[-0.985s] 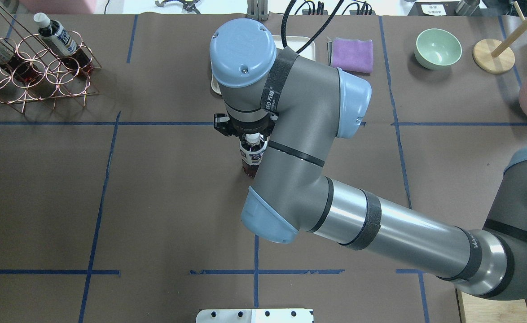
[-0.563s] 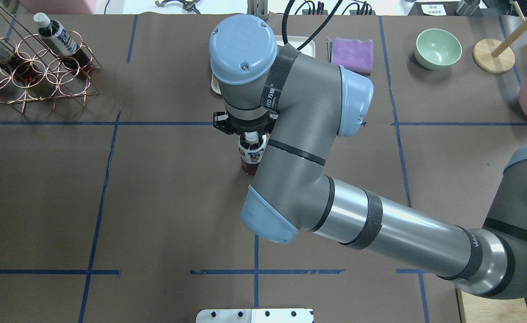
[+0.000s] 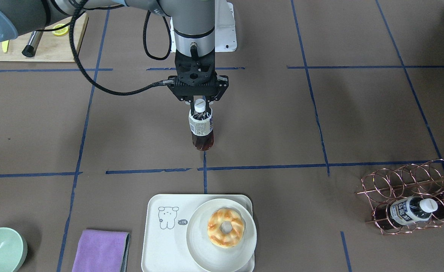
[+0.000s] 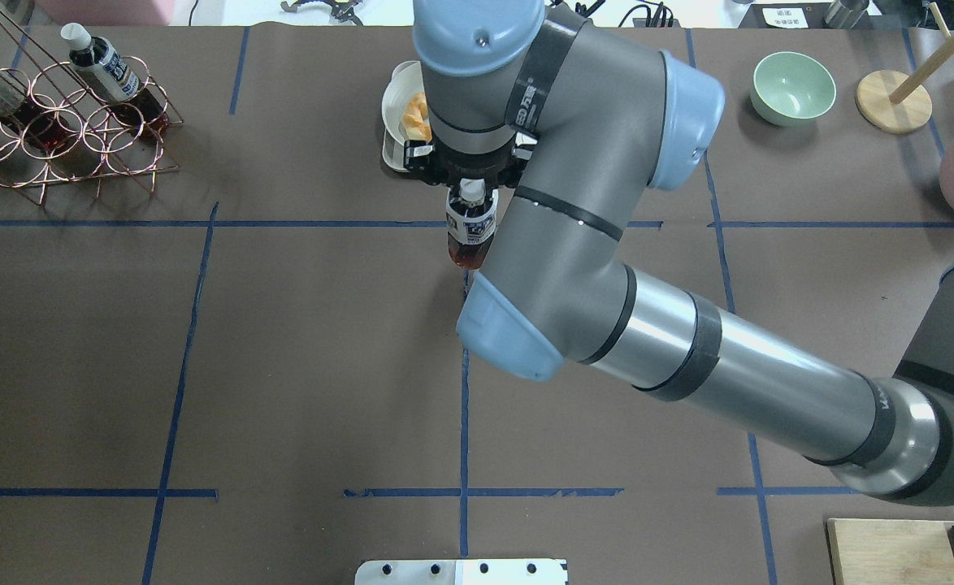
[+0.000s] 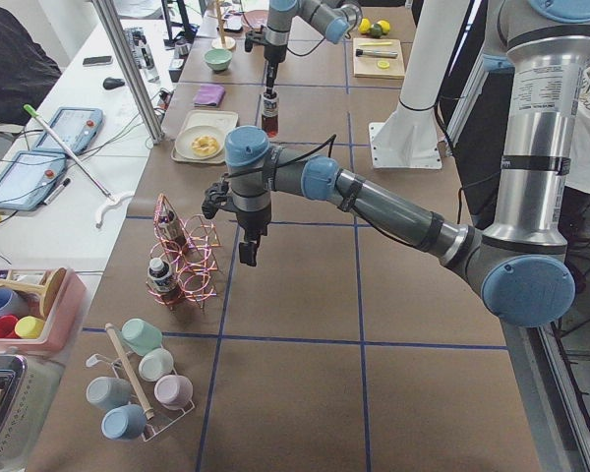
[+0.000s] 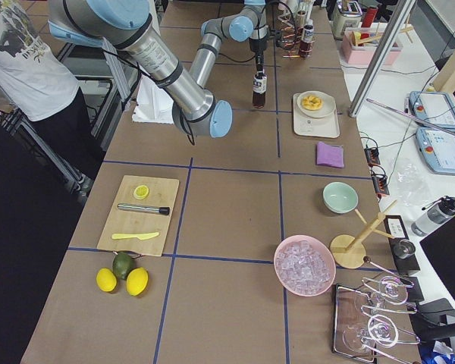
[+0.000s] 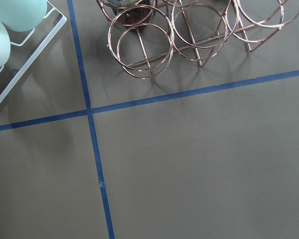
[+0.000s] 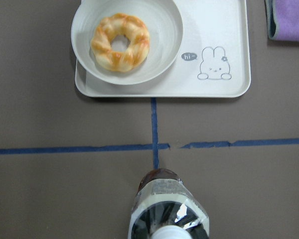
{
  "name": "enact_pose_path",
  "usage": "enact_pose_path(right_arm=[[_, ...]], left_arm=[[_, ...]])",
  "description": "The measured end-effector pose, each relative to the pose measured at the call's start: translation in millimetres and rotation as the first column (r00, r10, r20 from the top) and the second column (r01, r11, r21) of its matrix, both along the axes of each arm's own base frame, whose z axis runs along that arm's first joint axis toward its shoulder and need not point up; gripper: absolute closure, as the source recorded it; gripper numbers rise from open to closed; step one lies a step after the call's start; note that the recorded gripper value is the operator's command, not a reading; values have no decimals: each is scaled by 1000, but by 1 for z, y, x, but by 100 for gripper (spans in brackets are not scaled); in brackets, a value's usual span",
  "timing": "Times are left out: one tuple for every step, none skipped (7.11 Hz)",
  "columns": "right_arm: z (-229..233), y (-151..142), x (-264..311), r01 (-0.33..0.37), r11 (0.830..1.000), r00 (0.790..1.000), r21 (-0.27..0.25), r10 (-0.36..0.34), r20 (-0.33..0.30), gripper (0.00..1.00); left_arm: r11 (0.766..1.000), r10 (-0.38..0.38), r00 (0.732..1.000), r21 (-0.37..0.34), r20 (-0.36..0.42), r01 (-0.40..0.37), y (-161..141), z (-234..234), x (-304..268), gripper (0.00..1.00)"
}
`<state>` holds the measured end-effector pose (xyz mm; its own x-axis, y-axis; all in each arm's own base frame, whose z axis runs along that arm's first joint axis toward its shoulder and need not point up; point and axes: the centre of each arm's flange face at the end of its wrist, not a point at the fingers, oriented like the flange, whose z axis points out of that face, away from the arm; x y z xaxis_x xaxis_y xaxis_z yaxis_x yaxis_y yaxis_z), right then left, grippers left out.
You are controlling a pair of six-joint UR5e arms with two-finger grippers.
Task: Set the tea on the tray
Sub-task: 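Lift the bottle with the right gripper and carry it over the tray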
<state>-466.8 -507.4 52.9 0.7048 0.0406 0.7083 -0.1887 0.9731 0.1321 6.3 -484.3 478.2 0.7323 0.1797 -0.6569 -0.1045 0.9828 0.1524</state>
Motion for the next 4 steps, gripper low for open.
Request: enact_pose_path(right_arm=[[5, -26, 25, -16, 1000, 1000, 21, 17, -13, 100], [16, -58, 44, -24, 999, 999, 32, 24, -25, 100], [33, -96, 53, -25, 999, 1000, 26, 26, -17, 100], [52, -136, 56, -26, 1000, 1000, 12, 26, 2, 100]], left_arm=[[1000, 0, 1000, 1, 2, 0, 0, 0, 0, 0], [1000, 0, 1000, 1, 4, 0, 0, 0, 0, 0], [1000, 0, 1000, 2, 4, 0, 1, 0, 0, 0], [1000, 0, 1000, 3, 3, 0, 1, 0, -1, 0]])
